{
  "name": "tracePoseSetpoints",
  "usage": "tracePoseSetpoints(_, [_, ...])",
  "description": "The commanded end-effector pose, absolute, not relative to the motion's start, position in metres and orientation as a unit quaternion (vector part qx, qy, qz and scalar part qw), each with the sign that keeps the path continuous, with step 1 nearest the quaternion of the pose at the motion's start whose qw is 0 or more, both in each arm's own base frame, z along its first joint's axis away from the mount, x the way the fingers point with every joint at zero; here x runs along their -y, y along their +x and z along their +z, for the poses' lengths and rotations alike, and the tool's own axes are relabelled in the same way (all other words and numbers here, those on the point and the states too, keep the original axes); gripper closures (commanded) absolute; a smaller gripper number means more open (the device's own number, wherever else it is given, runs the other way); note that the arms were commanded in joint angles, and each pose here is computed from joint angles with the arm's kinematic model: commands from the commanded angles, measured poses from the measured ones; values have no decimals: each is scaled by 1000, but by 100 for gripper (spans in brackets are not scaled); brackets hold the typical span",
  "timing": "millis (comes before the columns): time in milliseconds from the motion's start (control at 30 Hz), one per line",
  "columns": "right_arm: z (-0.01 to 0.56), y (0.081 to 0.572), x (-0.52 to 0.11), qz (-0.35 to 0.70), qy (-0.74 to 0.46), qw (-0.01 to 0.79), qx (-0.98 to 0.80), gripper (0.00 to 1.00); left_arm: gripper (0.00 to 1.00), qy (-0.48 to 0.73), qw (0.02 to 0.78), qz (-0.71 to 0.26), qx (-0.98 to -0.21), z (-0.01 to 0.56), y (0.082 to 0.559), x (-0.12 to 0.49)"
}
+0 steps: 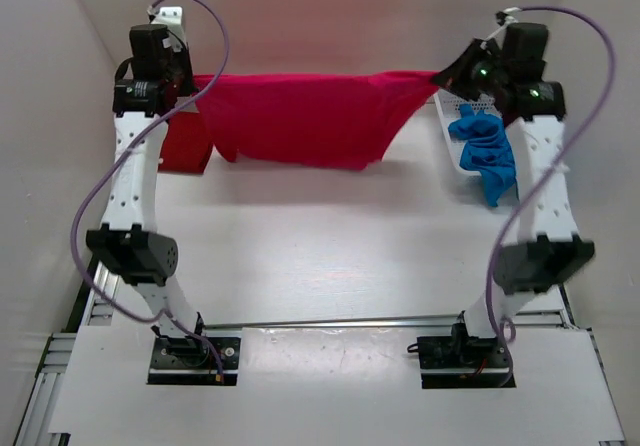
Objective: Fold and stack the t-shirts
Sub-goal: Flatten out the tshirt
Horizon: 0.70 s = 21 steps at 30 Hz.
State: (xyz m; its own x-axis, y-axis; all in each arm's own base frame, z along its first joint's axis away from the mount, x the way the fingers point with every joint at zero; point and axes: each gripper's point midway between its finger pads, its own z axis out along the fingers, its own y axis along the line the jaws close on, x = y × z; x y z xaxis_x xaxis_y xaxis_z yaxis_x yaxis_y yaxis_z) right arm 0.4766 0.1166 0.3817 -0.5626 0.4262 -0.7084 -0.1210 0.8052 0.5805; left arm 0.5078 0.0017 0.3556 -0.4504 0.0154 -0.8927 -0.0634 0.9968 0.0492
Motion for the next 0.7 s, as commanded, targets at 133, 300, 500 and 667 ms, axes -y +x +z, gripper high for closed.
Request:
tracePoseSetpoints(133, [367, 390, -112, 307, 82, 454, -832, 100, 89, 1, 528, 29, -849, 345, 469, 14])
tracePoseSetpoints(300, [262, 325, -119, 293, 104, 380, -871, 100, 89, 5, 436, 40, -899, 263, 419, 8])
tracePoseSetpoints(500, [127, 210, -140, 274, 107, 242, -925, 100, 89, 0, 285, 106, -953, 150, 327, -19])
tracePoseSetpoints(667, [38, 130, -141, 240, 116, 115, -957, 100, 89, 20, 139, 111, -984, 64, 251, -23])
